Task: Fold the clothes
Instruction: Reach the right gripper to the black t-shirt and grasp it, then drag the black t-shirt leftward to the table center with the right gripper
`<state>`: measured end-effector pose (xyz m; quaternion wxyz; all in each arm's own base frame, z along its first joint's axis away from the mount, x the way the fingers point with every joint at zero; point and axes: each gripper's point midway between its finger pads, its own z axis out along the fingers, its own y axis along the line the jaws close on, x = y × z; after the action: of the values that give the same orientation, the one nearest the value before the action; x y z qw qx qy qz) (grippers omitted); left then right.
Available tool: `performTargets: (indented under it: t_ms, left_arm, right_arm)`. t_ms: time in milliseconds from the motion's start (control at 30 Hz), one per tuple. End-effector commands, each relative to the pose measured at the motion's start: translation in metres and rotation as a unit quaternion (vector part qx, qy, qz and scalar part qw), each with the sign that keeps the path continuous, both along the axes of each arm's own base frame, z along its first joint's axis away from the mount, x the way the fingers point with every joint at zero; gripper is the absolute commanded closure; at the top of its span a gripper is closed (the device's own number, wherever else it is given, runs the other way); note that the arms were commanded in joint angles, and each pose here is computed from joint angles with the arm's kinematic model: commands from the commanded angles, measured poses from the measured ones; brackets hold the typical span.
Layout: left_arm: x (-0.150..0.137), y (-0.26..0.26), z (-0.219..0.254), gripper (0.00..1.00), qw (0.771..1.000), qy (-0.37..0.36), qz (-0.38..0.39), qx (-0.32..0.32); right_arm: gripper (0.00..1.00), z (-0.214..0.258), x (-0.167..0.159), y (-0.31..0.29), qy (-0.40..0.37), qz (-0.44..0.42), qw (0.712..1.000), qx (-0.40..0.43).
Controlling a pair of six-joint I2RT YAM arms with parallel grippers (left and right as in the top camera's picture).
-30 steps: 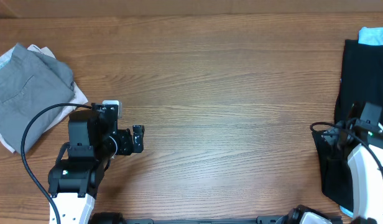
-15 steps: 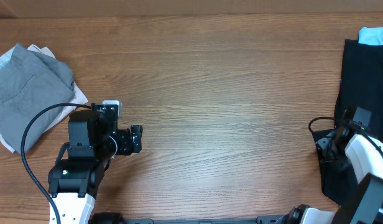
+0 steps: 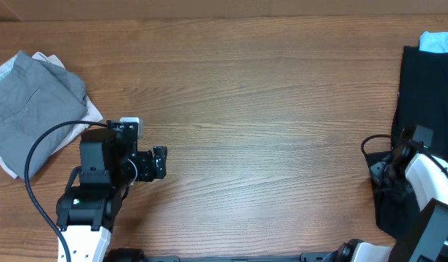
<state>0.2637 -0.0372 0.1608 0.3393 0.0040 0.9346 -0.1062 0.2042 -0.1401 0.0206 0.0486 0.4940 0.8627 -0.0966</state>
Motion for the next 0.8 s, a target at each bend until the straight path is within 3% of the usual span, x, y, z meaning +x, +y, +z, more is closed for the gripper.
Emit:
performTargets:
  t_ms: [0, 133, 267, 533, 767]
  left_arm:
    - [0.006, 0.001, 0.012, 0.07, 1.0, -0.015, 0.008, -0.008]
    - [0.006, 0.001, 0.012, 0.07, 1.0, -0.015, 0.008, -0.008]
    - [0.006, 0.001, 0.012, 0.07, 1.0, -0.014, 0.008, -0.008]
    - [0.006, 0.001, 0.012, 0.07, 1.0, -0.014, 0.008, -0.008]
    - [0.006, 0.001, 0.012, 0.06, 1.0, -0.014, 0.008, -0.008]
  right_arm:
    - [0.96, 0.059, 0.036, -0.012, -0.085, 0.008, 0.996, -0.025]
    - [0.96, 0.122, 0.082, 0.016, -0.206, 0.129, 0.97, 0.028]
    - [0.96, 0.191, 0.115, 0.094, -0.337, 0.342, 0.871, 0.107]
    - [0.96, 0.181, 0.107, 0.199, -0.295, 0.504, 0.797, 0.157]
    - [0.96, 0.168, 0.114, 0.286, -0.29, 0.584, 0.732, 0.198]
